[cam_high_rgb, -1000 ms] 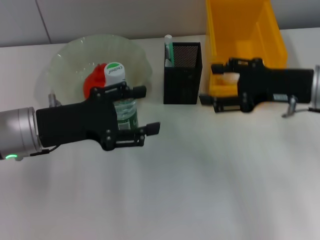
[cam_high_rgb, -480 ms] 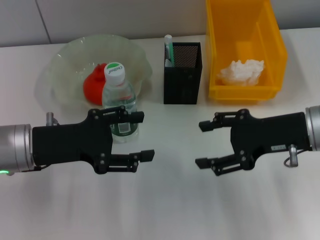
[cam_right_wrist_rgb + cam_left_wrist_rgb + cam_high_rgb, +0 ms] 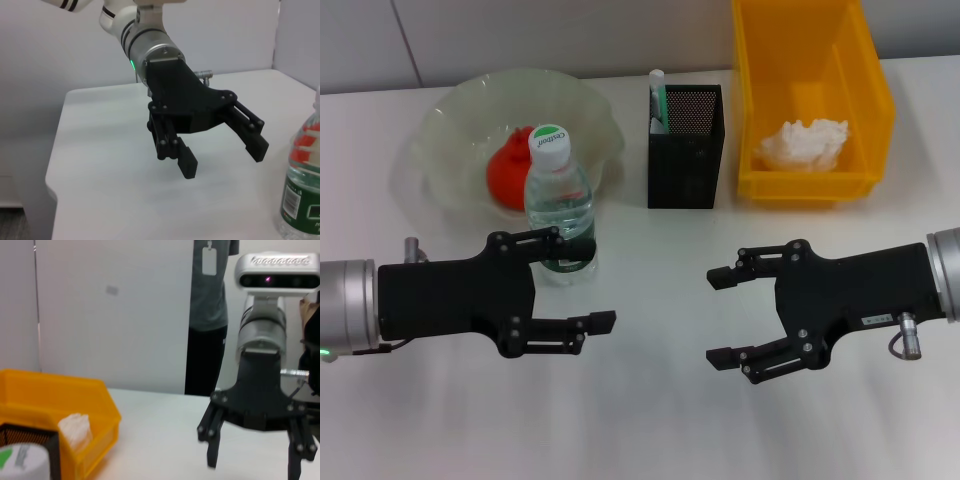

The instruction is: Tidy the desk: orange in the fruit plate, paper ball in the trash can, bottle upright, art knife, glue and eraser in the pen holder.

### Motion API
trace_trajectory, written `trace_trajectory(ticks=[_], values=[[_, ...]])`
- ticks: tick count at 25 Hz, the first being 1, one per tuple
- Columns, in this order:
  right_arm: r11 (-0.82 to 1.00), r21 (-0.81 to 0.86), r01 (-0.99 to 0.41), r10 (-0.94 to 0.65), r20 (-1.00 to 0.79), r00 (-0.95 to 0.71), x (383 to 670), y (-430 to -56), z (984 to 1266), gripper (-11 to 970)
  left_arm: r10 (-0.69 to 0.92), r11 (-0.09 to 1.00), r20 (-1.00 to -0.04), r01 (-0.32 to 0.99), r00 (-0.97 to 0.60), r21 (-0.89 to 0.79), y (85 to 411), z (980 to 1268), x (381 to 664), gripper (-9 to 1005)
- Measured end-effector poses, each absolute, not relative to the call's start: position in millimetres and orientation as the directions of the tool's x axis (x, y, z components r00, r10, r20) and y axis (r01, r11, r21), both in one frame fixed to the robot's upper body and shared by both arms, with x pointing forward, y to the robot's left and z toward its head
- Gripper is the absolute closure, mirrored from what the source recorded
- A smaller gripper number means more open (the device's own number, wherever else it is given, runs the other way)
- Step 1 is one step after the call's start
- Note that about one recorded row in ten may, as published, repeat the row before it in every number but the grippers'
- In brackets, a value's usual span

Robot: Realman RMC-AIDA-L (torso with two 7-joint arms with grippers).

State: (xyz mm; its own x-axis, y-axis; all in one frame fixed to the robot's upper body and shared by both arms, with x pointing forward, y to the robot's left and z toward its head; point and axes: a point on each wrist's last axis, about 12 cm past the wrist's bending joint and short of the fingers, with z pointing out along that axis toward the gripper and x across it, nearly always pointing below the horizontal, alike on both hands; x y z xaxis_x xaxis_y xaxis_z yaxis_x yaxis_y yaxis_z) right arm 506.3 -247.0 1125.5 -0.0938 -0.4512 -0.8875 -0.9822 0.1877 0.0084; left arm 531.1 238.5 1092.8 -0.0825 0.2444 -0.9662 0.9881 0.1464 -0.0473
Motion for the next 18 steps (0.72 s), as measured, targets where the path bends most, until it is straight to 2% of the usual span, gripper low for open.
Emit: trace_trajectory(ticks=[18], values=[[0.205, -0.026, -0.978, -0.446, -0.892, -0.070, 503.9, -251.4, 1129.5, 133, 0.249, 0.152, -0.963, 0.986, -0.102, -0.065, 240.0, 1089.2, 527.2, 183]])
